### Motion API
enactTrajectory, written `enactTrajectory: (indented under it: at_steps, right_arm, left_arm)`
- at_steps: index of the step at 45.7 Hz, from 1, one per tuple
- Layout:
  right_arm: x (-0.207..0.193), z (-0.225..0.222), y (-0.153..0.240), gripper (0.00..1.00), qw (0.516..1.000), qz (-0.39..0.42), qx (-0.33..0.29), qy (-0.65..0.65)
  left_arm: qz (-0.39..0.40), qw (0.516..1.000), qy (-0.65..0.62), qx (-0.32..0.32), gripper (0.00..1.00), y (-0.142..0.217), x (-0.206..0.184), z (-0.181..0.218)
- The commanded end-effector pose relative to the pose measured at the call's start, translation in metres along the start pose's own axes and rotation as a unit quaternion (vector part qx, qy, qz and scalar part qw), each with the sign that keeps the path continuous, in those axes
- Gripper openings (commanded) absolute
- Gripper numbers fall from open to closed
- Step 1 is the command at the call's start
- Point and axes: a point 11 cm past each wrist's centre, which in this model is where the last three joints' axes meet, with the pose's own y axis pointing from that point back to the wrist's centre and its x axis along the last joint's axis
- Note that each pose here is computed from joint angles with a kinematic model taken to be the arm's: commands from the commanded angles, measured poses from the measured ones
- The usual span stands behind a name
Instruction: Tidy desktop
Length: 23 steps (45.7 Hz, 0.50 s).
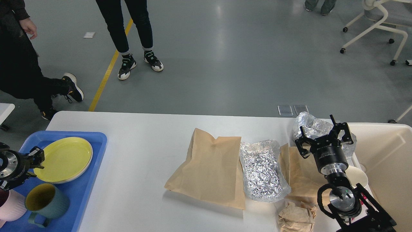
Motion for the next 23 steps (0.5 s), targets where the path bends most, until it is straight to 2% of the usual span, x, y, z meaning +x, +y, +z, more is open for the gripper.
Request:
enactTrajectory:
  at_steps: [1, 13, 19, 23]
  right_arm:
    - [0.000, 0.000, 0.000, 1.00, 1.000, 0.000, 0.000, 0.000]
    - [0.000, 0.000, 0.000, 1.00, 1.000, 0.000, 0.000, 0.000]
    - [0.000, 0.000, 0.000, 1.00, 1.000, 0.001, 0.000, 0.000]
    - [0.000, 0.000, 0.000, 1.00, 1.000, 0.000, 0.000, 0.000]
  left_arm:
    - [-0.002, 1.000, 0.001, -0.010, 0.94, 0.007, 0.004, 0.010]
    - [0.023, 0.996, 0.042, -0.079, 0.96, 0.041, 0.039, 0.047]
    - [0.008, 0.969, 0.151, -0.195, 0.96, 0.076, 0.068, 0.072]
    - [-0.020, 0.941, 0.208, -0.266, 0.96, 0.092, 0.072, 0.096]
